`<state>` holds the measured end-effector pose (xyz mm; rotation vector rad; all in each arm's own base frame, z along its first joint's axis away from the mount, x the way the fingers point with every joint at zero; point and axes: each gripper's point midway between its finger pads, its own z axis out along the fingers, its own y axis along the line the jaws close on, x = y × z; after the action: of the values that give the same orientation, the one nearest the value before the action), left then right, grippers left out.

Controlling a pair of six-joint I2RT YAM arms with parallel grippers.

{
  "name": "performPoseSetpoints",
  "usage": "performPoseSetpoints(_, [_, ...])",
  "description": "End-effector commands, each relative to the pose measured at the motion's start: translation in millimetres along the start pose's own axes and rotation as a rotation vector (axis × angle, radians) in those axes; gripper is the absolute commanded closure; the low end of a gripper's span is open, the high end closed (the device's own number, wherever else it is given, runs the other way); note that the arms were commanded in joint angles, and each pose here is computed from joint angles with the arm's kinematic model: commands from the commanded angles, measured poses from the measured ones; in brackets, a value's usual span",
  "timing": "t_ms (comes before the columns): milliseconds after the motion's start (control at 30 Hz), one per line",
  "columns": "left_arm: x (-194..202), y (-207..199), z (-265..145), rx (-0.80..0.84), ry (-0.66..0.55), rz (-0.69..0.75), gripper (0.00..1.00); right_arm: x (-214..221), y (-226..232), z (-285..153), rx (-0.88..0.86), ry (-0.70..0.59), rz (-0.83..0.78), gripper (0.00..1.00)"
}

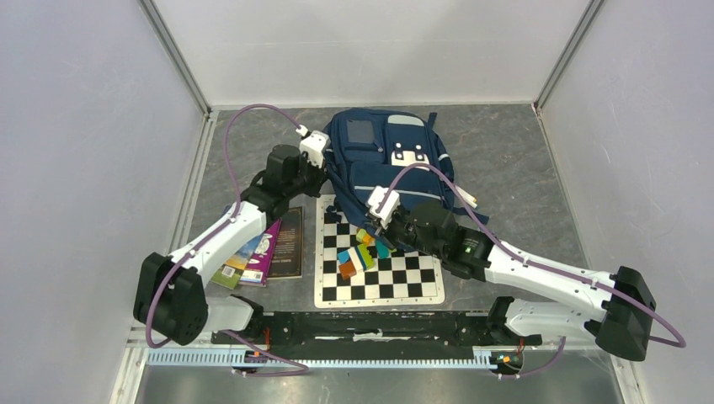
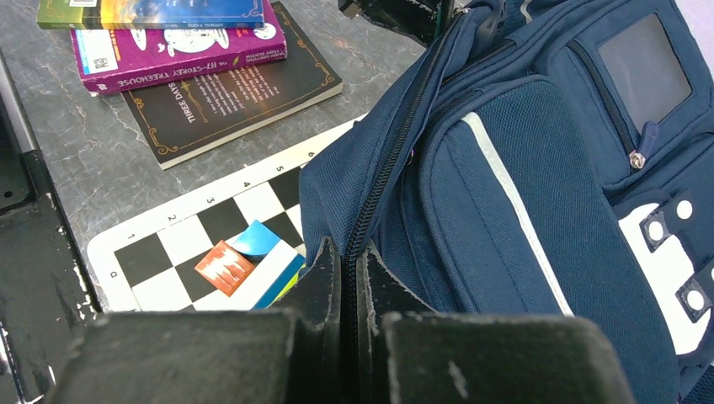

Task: Pack the student bag
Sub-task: Unzip the student bag at the center of the board.

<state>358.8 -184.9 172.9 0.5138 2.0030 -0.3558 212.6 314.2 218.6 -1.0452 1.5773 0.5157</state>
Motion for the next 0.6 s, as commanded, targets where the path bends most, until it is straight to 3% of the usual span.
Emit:
performPoseSetpoints(0, [-18,-9,-20,0.073,-0.017,0.153,0.95,-52,-17,-1,0.068,-0.143,-0.007,1.0])
performPoseSetpoints(167, [1,-13,-27,0.072,0.121,0.234,0.91,-27,-17,9,0.082,-0.052,-0.029,1.0])
performPoseSetpoints(400, [13,-14,-45,0.042,0.172,0.168,0.86,-1,-17,13,0.097,0.008,-0.049,1.0])
performPoseSetpoints(567, [30,-32,-58,0.139,0.222,0.139,0.83,7,-14,15,0.083,0.021,-0.063,1.0])
